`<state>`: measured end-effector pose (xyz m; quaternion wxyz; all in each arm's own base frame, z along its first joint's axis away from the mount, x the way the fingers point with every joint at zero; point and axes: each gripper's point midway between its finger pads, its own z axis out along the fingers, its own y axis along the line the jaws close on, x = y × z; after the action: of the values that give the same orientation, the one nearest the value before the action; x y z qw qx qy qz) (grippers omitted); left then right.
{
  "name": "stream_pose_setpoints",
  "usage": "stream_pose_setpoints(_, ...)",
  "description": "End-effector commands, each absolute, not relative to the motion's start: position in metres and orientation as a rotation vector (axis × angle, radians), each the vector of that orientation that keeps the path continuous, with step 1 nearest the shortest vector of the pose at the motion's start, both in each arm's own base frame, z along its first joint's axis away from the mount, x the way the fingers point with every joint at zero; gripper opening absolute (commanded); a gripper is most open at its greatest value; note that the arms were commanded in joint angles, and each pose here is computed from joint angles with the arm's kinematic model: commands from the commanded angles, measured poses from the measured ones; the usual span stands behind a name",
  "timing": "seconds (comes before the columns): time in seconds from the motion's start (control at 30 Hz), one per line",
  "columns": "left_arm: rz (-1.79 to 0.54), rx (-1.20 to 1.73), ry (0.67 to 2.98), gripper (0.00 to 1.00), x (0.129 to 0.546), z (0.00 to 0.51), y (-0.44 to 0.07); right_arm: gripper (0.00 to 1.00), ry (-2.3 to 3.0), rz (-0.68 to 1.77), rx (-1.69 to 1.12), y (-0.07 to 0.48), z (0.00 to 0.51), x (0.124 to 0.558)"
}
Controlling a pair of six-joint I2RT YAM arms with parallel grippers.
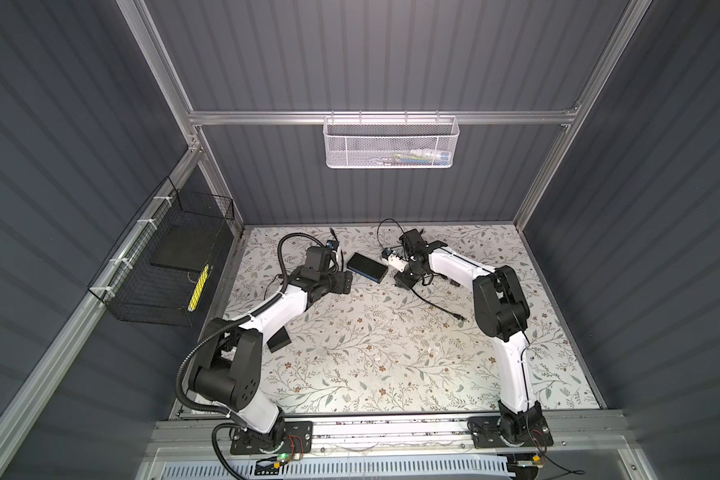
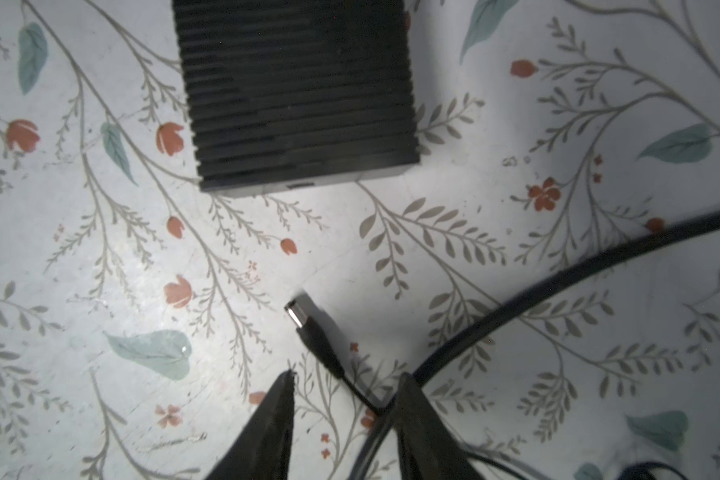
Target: Insert the plug into the switch port
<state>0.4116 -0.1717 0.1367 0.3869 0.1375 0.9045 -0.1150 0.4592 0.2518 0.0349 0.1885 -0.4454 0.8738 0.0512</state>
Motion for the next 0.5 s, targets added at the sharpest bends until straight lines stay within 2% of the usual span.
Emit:
stream_pose_setpoints(0.0, -0.293, 0.361, 2.296, 0.87, 0.404, 0.143, -0.161, 0.39, 2.496, 0.105, -1.338, 0.249, 0.024, 0.451)
stream_pose_setpoints(0.33, -0.293, 0.329, 2.301, 0.86, 0.4, 0.143, -0.143, 0.26, 2.518, 0.038, -1.427, 0.253, 0.003, 0.441)
stream_pose_setpoints(0.47, -0.289, 0.33, 2.303, 0.85, 0.399, 0.142, -0.142, 0.14, 2.521, -0.008, -1.429, 0.253, 0.001, 0.441)
